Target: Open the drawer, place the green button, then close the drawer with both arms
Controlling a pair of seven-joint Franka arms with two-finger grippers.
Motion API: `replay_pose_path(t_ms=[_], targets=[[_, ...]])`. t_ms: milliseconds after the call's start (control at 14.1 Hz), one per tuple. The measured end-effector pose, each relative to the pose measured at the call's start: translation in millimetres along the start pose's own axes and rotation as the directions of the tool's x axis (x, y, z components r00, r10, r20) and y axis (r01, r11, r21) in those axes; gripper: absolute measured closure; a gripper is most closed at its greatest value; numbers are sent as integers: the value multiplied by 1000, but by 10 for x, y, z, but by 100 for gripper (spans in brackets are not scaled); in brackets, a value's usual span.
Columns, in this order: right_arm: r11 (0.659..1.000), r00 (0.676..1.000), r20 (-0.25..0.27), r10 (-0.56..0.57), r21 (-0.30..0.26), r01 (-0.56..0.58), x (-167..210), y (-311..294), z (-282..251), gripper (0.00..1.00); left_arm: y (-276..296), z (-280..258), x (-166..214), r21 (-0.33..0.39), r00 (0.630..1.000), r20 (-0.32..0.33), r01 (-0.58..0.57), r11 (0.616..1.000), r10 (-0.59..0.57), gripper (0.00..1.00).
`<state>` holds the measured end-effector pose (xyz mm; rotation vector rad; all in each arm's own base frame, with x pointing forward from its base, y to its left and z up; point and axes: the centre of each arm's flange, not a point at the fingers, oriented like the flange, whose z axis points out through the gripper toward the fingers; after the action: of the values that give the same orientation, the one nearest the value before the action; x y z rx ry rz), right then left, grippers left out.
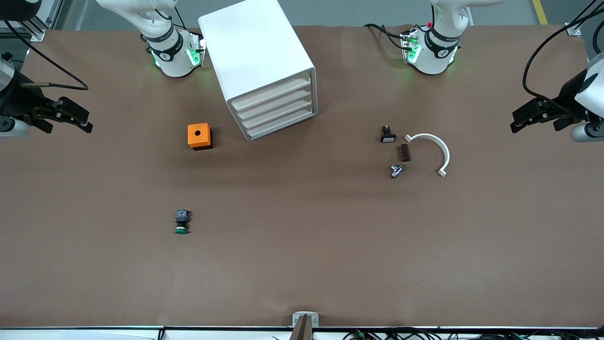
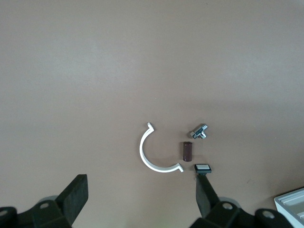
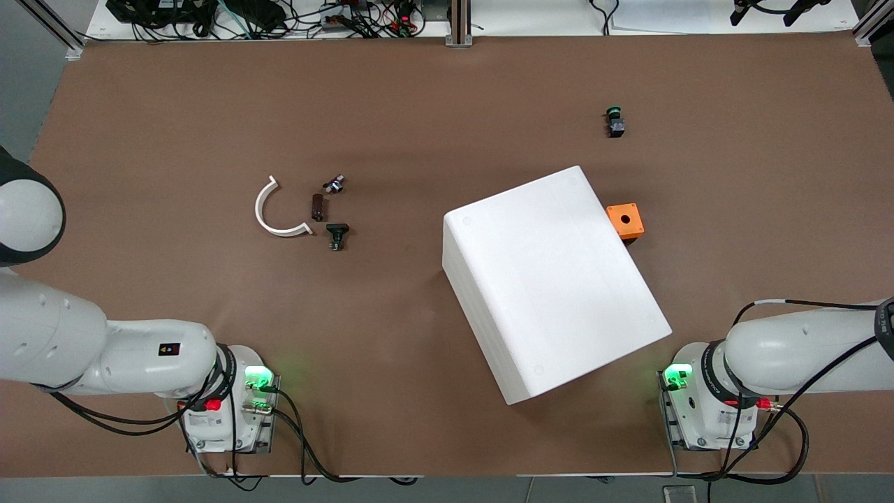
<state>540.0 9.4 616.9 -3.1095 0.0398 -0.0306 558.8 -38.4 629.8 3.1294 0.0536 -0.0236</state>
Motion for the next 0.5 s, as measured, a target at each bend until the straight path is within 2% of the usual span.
replay_pose_path(t_ms=[497], targets=[[1000, 1000, 19, 4, -1, -4, -19, 25, 17, 0, 177, 162, -11, -29, 997, 71, -26, 999, 28, 0]])
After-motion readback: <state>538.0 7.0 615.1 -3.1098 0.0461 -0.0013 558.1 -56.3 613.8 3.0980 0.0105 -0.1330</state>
